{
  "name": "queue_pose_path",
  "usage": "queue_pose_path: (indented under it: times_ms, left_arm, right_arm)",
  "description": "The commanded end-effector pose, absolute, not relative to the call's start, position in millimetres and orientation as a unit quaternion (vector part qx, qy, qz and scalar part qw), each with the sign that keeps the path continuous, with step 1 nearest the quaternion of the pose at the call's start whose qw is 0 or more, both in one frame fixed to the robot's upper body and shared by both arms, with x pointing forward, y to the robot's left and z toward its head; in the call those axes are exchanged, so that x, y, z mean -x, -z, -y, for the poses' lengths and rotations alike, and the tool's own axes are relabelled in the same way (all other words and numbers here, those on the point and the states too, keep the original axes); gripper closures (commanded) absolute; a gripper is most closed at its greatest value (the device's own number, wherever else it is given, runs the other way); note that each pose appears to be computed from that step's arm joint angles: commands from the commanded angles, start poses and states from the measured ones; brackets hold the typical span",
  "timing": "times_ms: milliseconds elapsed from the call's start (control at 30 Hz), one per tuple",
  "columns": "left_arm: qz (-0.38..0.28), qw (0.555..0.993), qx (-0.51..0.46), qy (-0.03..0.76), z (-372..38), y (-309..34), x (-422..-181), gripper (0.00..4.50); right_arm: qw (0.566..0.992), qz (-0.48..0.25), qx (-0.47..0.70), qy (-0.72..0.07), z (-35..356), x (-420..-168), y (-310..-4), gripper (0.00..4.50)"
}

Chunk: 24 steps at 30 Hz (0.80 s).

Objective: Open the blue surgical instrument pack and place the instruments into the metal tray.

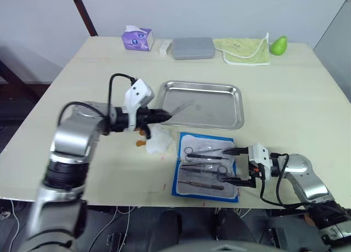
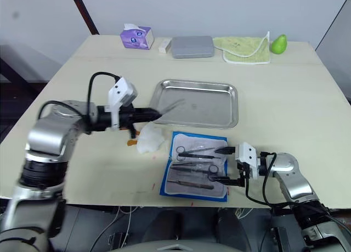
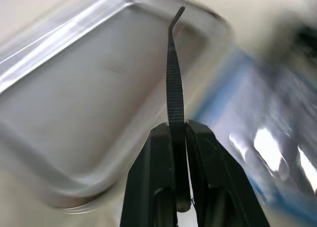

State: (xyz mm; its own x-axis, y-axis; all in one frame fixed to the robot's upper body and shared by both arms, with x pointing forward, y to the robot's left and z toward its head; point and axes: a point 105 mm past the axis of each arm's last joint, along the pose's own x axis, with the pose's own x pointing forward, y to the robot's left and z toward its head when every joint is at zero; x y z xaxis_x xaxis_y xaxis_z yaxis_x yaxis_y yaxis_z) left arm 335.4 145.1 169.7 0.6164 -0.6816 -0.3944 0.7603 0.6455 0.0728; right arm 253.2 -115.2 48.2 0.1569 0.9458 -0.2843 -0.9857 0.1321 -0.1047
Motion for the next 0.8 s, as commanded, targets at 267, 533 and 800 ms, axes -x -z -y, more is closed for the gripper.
queue_pose_path:
  times_ms: [267, 533, 800]
  left_arm:
    - [-0.153, 0.968, -0.081, 0.182, -138, -186, -383, 4.43]
    - [-0.190, 0.976, -0.068, 0.087, -131, -169, -414, 4.43]
    - [-0.223, 0.971, -0.063, 0.067, -134, -152, -411, 4.43]
  right_arm:
    - [0.746, -0.144, 0.127, -0.638, 128, -245, -23, 0.00]
    - [0.750, -0.144, 0.128, -0.633, 130, -247, -25, 0.00]
    - [0.752, -0.145, 0.125, -0.631, 129, -245, -25, 0.00]
